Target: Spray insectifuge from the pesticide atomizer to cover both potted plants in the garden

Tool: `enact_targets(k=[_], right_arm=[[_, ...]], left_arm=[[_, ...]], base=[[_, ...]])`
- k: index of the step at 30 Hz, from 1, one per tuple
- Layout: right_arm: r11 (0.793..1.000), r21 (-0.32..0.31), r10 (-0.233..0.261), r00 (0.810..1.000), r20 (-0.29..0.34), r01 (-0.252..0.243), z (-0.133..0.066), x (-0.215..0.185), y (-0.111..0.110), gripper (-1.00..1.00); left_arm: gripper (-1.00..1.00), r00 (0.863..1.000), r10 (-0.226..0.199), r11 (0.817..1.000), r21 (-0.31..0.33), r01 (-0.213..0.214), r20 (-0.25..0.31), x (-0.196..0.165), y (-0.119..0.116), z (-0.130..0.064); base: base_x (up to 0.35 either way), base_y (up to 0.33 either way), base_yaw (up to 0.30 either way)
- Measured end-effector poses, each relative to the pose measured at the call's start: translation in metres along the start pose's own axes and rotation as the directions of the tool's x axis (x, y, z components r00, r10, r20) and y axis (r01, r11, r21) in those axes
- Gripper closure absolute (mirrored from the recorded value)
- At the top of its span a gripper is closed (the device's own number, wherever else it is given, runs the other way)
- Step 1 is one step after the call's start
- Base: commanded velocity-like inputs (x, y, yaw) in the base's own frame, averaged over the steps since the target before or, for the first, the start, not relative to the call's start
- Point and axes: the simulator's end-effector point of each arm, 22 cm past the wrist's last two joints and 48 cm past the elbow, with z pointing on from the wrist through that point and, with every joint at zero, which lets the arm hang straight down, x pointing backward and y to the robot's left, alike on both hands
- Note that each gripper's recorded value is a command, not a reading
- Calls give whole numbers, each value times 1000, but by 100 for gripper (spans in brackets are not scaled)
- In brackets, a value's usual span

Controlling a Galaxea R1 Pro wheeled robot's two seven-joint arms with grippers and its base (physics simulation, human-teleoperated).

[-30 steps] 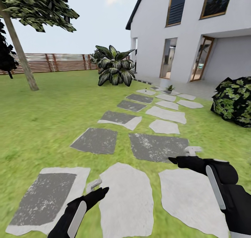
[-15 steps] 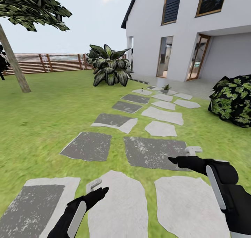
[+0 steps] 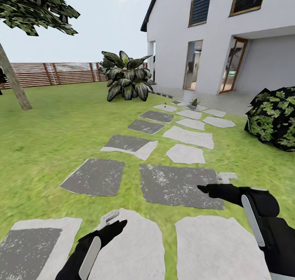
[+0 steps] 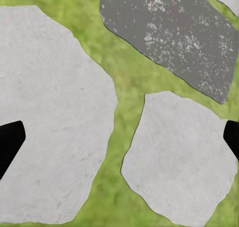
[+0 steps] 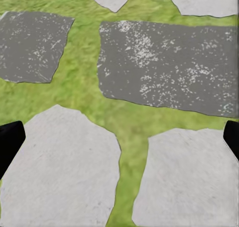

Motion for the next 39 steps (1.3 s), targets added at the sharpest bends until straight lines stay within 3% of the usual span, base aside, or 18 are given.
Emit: enact_targets(k=[8, 24, 39], right_arm=[[1000, -4, -2, 1000, -1, 2, 0, 0, 1, -100], [1000, -5, 0, 1000, -4, 0, 1, 2, 2, -100], [1000, -1, -1, 1000, -3, 1, 0, 1, 0, -100]], left_arm=[[-100, 1000, 0, 1000, -7, 0, 2, -1, 3, -1], [-100, 1000, -7, 1000, -4, 7, 0, 0, 2, 0], [-100, 1000, -5, 1000, -6, 5, 1, 0, 3, 0]], base=[[281, -123, 157], [277, 194, 20], [329, 26, 121]])
